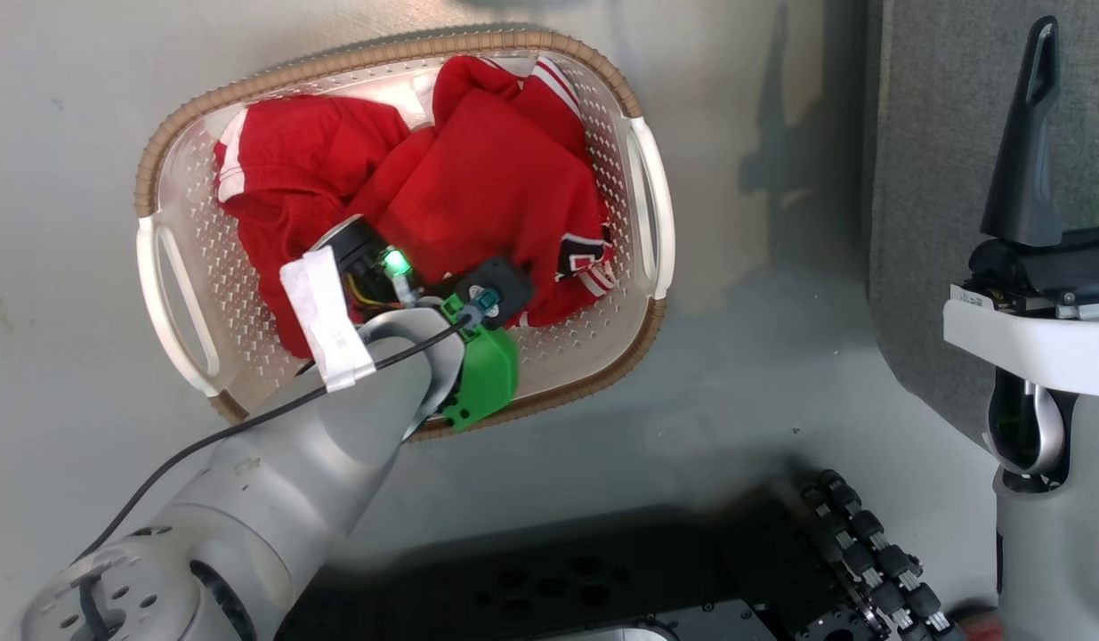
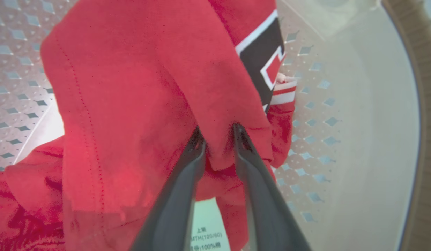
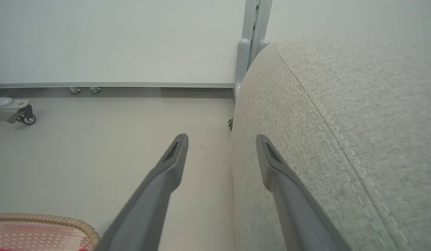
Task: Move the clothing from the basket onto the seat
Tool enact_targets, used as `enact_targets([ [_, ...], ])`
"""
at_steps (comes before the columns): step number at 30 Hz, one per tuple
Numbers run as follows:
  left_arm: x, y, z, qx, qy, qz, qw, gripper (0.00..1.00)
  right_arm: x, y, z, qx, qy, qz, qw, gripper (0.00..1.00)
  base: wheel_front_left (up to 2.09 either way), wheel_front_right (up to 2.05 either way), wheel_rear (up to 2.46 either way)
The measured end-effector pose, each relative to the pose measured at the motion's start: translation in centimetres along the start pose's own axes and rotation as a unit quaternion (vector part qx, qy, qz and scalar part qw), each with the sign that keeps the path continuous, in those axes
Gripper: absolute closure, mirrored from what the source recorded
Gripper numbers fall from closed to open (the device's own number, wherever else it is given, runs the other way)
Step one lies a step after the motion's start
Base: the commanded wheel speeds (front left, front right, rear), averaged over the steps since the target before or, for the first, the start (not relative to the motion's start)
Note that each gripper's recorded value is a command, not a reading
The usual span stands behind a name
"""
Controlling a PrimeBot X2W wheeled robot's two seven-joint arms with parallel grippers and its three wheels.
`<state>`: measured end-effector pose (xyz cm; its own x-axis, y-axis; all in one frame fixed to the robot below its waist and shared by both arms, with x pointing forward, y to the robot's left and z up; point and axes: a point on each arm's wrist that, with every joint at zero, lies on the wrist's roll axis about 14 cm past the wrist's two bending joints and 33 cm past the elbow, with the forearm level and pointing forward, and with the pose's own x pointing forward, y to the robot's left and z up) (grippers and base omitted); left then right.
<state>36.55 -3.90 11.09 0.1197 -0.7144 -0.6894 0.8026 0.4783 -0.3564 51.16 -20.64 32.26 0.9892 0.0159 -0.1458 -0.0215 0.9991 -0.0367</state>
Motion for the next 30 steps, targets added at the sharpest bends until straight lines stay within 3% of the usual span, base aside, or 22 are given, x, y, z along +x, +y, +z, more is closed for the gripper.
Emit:
enact_targets([
  [3,0.1,-0.2,2.0,-0.003,-0.028,-0.002,1.0,1.0,0.0,0.1,0.4,0.001,-0.004,0.001,1.0,0.0,0.0,0.0,0.0],
  [9,-1.6,0.5,5.3,-0.064,-0.086,0.026,0.994,1.0,0.2,0.7,2.5,-0.002,-0.025,0.011,1.0,0.0,0.0,0.0,0.0],
  [20,-8.3,0.0,9.9,-0.112,-0.181,0.093,0.973,1.0,-1.9,2.3,7.8,0.012,-0.059,0.031,0.998,0.0,0.0,0.0,0.0],
  [30,-17.0,-0.8,13.8,-0.103,-0.28,0.187,0.936,1.0,-6.2,3.9,12.4,0.035,-0.085,0.051,0.994,0.0,0.0,0.0,0.0],
])
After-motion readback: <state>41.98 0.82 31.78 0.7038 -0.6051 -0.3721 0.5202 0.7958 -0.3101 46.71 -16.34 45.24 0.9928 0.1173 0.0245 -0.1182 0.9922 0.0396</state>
